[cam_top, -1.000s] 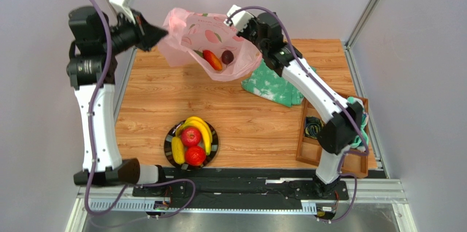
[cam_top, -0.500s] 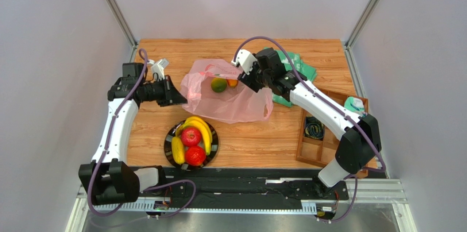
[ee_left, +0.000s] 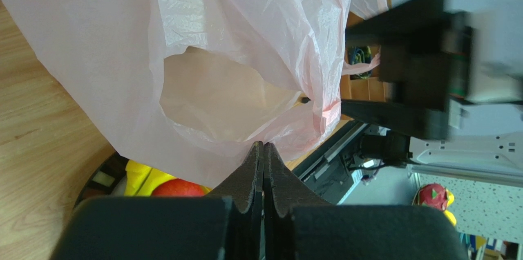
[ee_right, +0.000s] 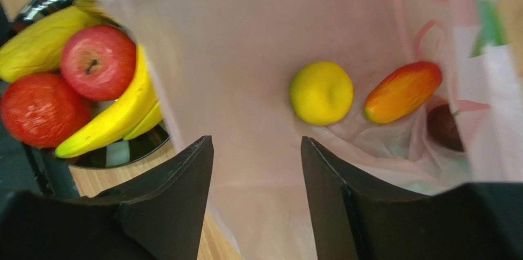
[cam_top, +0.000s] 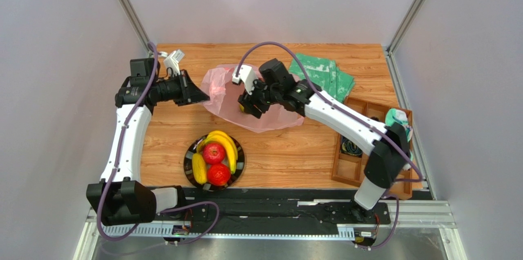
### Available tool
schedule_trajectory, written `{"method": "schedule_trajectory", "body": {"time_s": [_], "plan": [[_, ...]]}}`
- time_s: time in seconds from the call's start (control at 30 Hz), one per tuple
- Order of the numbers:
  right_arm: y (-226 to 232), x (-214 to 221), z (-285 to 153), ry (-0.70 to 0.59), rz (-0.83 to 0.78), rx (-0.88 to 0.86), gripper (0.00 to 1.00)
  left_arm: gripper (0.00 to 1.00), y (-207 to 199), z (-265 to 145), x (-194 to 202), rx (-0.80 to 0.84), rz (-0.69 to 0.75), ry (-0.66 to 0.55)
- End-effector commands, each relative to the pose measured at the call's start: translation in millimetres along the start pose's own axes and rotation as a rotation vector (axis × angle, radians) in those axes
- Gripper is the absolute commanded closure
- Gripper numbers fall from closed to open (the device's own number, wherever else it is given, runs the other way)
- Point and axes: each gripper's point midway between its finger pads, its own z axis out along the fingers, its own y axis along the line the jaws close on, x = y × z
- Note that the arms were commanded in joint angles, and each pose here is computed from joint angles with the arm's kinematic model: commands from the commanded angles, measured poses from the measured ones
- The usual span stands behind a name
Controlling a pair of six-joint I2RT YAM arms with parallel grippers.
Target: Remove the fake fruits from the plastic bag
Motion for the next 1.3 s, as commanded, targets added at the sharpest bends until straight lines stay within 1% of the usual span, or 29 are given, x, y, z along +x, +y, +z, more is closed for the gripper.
{"method": "schedule_trajectory", "body": {"time_s": [0.0,0.03,0.1,0.2,0.23,0.43,0.47,0.63,0.7,0.87,0.97,1.03,1.07,1.1,1.17,1.2,1.27], "plan": [[-27,10,40,0.030,0.306,0.137,0.39,1.00,-13,-7,14,0.039,-0.016,0.004],[-35,4,44,0.017,0.339,0.173,0.36,1.00,-15,-9,18,0.041,-0.012,0.003],[-46,9,54,0.027,0.407,0.240,0.36,1.00,-11,-7,28,0.037,-0.028,0.019],[-54,19,74,0.057,0.437,0.264,0.36,1.00,-9,-7,36,0.034,-0.033,0.023],[-53,31,86,0.085,0.452,0.261,0.32,1.00,-9,-8,38,0.032,-0.030,0.019],[-55,49,115,0.124,0.512,0.265,0.17,1.00,-8,-9,51,0.030,-0.036,0.020],[-59,57,120,0.139,0.526,0.298,0.16,1.00,-6,-8,56,0.031,-0.047,0.028],[-66,72,129,0.169,0.582,0.356,0.08,1.00,-8,-9,62,0.040,-0.058,0.029],[-70,79,132,0.181,0.599,0.387,0.08,1.00,-9,-9,63,0.044,-0.059,0.027],[-78,86,147,0.187,0.619,0.404,0.09,1.00,-9,-9,64,0.045,-0.058,0.024],[-82,85,158,0.180,0.614,0.410,0.11,1.00,-7,-8,65,0.041,-0.059,0.026],[-85,86,162,0.177,0.600,0.416,0.22,1.00,-6,-8,65,0.040,-0.063,0.025],[-85,87,163,0.182,0.597,0.419,0.26,1.00,-6,-8,65,0.038,-0.061,0.021],[-85,89,162,0.187,0.597,0.423,0.29,1.00,-6,-8,65,0.037,-0.063,0.023],[-82,92,158,0.201,0.591,0.417,0.31,1.00,-6,-8,63,0.037,-0.059,0.018],[-82,93,155,0.205,0.584,0.413,0.40,1.00,-6,-7,63,0.039,-0.061,0.021],[-78,89,150,0.202,0.561,0.381,0.48,1.00,-5,-7,61,0.037,-0.062,0.017]]}}
